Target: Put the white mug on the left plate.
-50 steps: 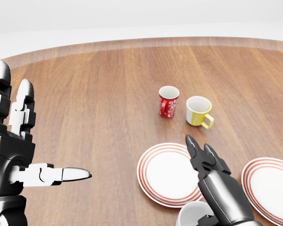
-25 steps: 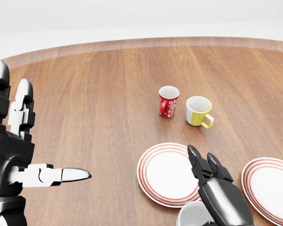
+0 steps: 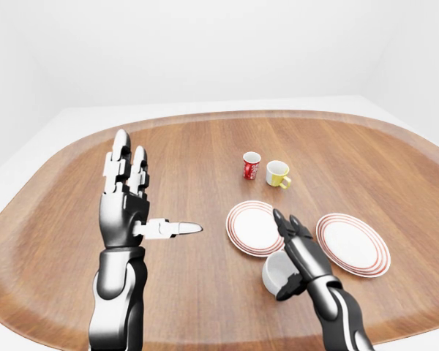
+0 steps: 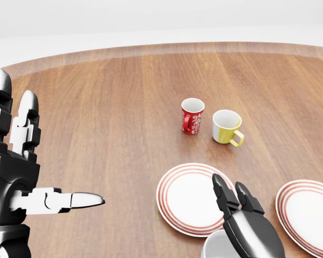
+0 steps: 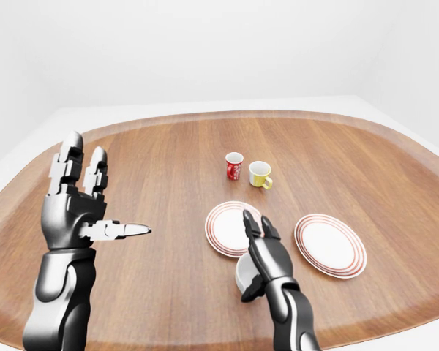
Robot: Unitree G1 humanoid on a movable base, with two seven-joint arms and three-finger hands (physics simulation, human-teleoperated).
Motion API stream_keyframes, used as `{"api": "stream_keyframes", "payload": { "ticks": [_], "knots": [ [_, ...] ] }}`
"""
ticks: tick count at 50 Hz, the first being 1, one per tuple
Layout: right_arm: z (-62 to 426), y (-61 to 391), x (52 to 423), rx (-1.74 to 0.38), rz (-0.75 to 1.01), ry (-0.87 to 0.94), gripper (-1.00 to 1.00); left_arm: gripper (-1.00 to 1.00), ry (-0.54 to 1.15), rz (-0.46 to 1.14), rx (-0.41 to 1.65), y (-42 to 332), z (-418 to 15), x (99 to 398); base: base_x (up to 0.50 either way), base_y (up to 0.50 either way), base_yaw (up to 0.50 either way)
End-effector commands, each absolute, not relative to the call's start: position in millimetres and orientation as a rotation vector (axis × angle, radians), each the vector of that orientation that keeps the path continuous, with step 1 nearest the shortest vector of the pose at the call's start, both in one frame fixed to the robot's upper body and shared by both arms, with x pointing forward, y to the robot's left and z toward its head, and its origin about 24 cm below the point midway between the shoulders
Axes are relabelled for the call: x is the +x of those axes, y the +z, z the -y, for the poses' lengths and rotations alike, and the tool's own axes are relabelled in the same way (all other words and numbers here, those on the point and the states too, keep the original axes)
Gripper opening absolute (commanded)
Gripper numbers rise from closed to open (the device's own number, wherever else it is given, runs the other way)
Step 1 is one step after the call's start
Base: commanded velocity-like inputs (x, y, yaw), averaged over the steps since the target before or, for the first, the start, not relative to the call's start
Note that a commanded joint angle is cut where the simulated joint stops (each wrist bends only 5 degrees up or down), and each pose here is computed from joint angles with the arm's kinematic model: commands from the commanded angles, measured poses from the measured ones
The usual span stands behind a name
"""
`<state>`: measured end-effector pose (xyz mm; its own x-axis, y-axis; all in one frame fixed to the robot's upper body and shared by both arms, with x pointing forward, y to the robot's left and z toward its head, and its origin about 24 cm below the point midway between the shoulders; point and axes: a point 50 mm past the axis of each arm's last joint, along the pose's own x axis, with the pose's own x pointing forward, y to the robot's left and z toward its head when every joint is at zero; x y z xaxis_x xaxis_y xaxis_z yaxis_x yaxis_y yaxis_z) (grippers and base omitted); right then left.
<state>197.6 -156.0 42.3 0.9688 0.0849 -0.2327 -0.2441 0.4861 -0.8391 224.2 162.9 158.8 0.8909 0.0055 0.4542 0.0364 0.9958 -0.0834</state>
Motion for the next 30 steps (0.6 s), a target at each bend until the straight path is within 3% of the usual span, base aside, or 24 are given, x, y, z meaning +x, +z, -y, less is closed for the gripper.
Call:
{"api": "stream_keyframes", "payload": {
  "ticks": [1, 30],
  "knots": [
    [155.3, 37.6, 196.2, -1.064, -0.182, 0.211, 1.0, 1.0, -0.017, 0.473, -0.091, 159.1, -162.9, 224.4, 0.0, 0.0, 0.0],
    [149.9, 31.7, 201.0, -1.148, -0.181, 0.229, 1.0, 1.0, -0.02, 0.469, -0.091, 158.2, -161.8, 223.8, 0.0, 0.0, 0.0]
  ]
}}
